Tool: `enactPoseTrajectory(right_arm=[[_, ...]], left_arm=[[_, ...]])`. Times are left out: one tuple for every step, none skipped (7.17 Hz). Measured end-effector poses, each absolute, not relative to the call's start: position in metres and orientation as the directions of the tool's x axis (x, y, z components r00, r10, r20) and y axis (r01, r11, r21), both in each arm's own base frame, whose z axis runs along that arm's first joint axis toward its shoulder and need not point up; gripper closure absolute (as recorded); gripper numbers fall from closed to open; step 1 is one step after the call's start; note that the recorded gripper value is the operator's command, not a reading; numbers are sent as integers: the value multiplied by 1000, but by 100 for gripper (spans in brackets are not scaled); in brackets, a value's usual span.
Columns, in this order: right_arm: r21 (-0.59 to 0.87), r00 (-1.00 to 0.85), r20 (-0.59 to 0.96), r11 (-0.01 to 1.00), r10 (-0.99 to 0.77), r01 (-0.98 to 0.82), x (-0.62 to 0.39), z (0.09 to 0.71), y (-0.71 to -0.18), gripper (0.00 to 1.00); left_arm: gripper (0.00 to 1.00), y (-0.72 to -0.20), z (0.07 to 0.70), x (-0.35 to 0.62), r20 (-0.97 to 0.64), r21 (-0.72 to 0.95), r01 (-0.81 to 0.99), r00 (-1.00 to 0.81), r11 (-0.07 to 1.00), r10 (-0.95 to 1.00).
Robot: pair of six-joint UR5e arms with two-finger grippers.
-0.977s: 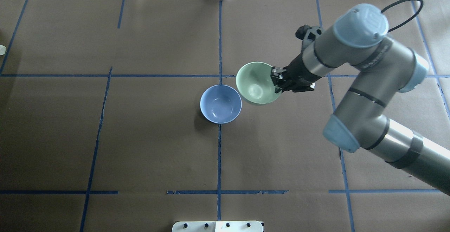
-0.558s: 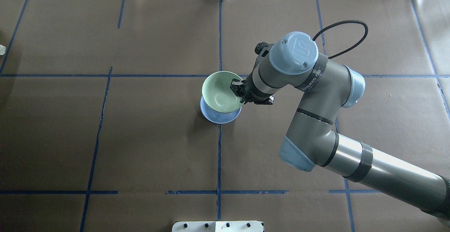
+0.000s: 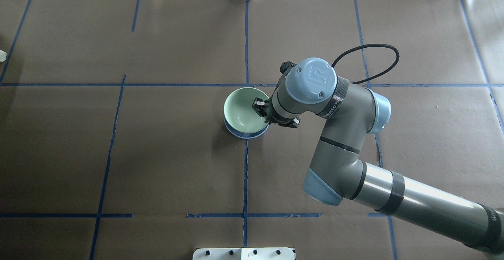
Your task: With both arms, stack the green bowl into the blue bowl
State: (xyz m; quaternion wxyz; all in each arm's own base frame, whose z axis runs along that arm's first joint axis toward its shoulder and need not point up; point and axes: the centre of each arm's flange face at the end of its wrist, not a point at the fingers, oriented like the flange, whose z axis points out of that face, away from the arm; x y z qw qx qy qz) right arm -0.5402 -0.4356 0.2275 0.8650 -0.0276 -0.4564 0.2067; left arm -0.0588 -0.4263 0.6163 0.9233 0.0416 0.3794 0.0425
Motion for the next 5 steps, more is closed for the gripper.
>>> enactPoseTrajectory(right_arm=[[-237,503,774,913,384,-332,-543,231,-435,92],[-237,506,773,914,383,-329,-545,232,-433,91],[-237,507,773,916,380,-325,-547,232,-431,90],[-237,509,773,917,378,-320,-550,232,-428,90],[-237,512,773,919,375,-316,-552,232,-425,90]], left_arm=[[0,-426,616,-59,-697,108,-46,709,993,109],[0,-426,616,-59,-697,107,-45,709,993,108],[0,-426,616,-59,-698,106,-44,709,993,105],[0,-426,616,-58,-698,104,-43,709,994,104],[0,-426,616,-58,-698,104,-43,709,994,103]])
